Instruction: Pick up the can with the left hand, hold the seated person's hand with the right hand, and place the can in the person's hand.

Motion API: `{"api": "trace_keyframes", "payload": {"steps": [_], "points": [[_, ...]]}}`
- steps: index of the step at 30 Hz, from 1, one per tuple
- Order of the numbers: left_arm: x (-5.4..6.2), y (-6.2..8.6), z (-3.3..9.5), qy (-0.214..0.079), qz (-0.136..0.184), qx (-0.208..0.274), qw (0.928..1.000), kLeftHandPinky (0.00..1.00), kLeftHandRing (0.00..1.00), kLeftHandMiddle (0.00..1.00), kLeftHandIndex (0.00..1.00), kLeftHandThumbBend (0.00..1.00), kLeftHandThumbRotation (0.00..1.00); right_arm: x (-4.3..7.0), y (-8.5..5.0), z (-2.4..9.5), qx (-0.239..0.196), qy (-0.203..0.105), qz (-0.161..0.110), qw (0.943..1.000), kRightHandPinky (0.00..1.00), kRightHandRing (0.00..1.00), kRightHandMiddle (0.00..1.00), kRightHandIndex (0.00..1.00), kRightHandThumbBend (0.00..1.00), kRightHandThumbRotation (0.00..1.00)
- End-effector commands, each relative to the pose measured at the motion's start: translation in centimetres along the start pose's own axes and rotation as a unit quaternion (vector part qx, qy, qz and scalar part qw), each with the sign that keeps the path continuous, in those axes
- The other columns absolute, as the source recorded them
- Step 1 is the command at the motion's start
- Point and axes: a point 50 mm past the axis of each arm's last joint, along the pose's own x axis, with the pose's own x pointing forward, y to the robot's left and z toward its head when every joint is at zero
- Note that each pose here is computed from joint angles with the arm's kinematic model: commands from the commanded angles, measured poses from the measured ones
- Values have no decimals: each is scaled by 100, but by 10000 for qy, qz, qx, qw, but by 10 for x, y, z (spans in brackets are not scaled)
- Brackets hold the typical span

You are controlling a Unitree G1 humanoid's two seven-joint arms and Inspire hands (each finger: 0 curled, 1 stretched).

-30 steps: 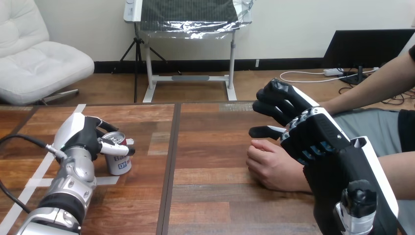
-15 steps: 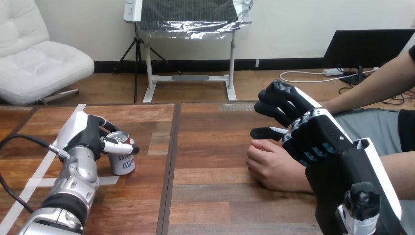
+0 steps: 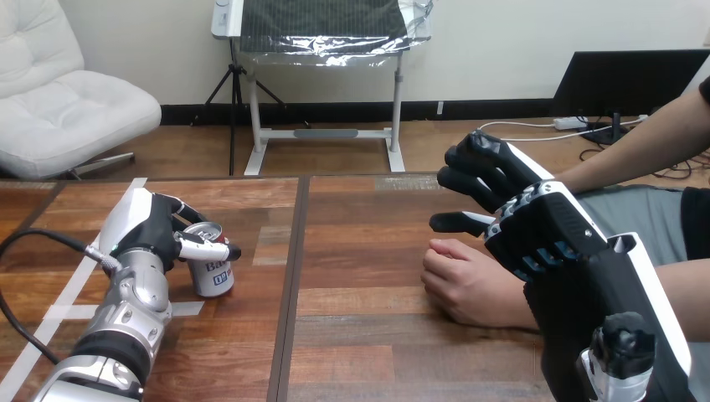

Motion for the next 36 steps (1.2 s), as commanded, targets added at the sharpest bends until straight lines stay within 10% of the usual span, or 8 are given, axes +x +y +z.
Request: {"api": "trace_keyframes", "payload": {"steps": [1, 22, 36], "points": [[6, 19, 27, -443, 354, -104, 9983, 36, 43, 48, 49, 69, 0, 7, 0, 11, -61, -400, -66, 9992, 73, 87, 88, 87, 100, 94], [7, 23, 33, -613, 292, 0, 9977, 33, 41, 47, 47, 72, 0, 9, -3, 8, -98, -336, -35, 9994, 72, 87, 87, 87, 100, 93], [6, 34, 48, -1175, 370, 61, 9924, 30, 38, 45, 47, 72, 0, 20, -22, -5, -1047, 65, 290, 9941, 83, 90, 88, 87, 100, 92]]}}
